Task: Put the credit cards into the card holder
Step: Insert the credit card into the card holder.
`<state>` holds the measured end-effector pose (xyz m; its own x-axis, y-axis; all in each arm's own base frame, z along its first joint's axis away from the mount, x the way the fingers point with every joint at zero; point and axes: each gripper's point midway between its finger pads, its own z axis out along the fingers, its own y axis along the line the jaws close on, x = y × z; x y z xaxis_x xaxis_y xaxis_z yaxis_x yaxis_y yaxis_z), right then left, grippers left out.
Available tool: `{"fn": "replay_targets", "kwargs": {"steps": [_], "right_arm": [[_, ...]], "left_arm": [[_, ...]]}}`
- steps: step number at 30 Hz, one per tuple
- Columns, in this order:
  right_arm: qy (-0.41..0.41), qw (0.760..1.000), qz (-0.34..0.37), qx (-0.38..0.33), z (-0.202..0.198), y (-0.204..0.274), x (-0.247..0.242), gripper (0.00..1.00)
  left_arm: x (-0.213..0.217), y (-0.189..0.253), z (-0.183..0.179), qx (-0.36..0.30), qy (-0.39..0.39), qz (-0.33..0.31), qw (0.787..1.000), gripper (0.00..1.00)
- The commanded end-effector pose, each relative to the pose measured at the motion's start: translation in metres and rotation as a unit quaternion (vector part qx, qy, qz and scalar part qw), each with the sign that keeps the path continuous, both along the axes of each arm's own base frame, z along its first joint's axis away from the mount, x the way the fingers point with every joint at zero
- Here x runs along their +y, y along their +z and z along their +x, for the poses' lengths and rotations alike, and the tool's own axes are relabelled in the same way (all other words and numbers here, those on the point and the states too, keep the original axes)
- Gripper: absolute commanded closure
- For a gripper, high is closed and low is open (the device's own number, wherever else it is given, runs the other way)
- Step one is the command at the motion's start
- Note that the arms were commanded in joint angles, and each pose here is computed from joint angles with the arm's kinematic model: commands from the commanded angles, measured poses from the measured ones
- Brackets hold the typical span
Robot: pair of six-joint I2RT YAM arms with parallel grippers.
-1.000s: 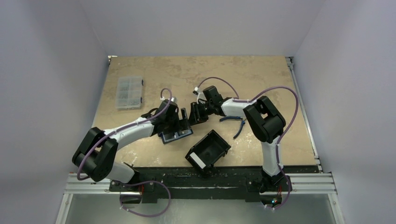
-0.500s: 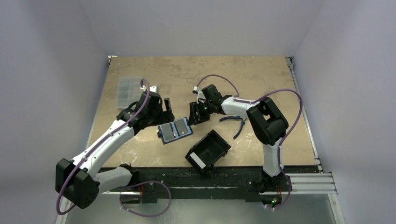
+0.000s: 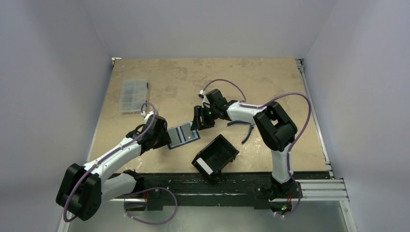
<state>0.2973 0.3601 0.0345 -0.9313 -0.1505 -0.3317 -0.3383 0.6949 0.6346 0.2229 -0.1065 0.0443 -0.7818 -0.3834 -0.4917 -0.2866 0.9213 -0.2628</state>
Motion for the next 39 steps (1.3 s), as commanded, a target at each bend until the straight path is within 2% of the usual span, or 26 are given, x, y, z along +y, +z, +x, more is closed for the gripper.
{"fn": "replay_targets", "kwargs": {"steps": [1, 9, 15, 29, 34, 39], "right_arm": [[-0.028, 0.999, -0.027, -0.004, -0.008, -0.011, 0.009, 0.43], [-0.016, 0.997, 0.076, 0.000, -0.020, 0.030, 0.037, 0.44], [0.000, 0.993, 0.119, 0.021, -0.028, 0.048, 0.048, 0.44], [0.015, 0.986, 0.165, 0.013, -0.039, 0.093, 0.070, 0.43], [0.020, 0.987, 0.160, -0.011, -0.037, 0.102, 0.073, 0.35], [0.048, 0.985, 0.167, 0.007, -0.044, 0.094, 0.094, 0.35]], "left_arm": [[-0.010, -0.004, 0.011, -0.031, 0.013, -0.038, 0.999, 0.60], [-0.018, -0.025, 0.002, -0.025, 0.001, -0.063, 0.998, 0.76], [-0.024, -0.043, -0.003, -0.012, -0.007, -0.082, 0.997, 0.88], [-0.039, -0.038, 0.002, -0.023, -0.021, -0.110, 0.993, 0.95], [-0.041, -0.037, 0.001, -0.025, -0.026, -0.116, 0.993, 0.95], [-0.044, -0.033, 0.002, -0.026, -0.030, -0.119, 0.992, 0.96]]}}
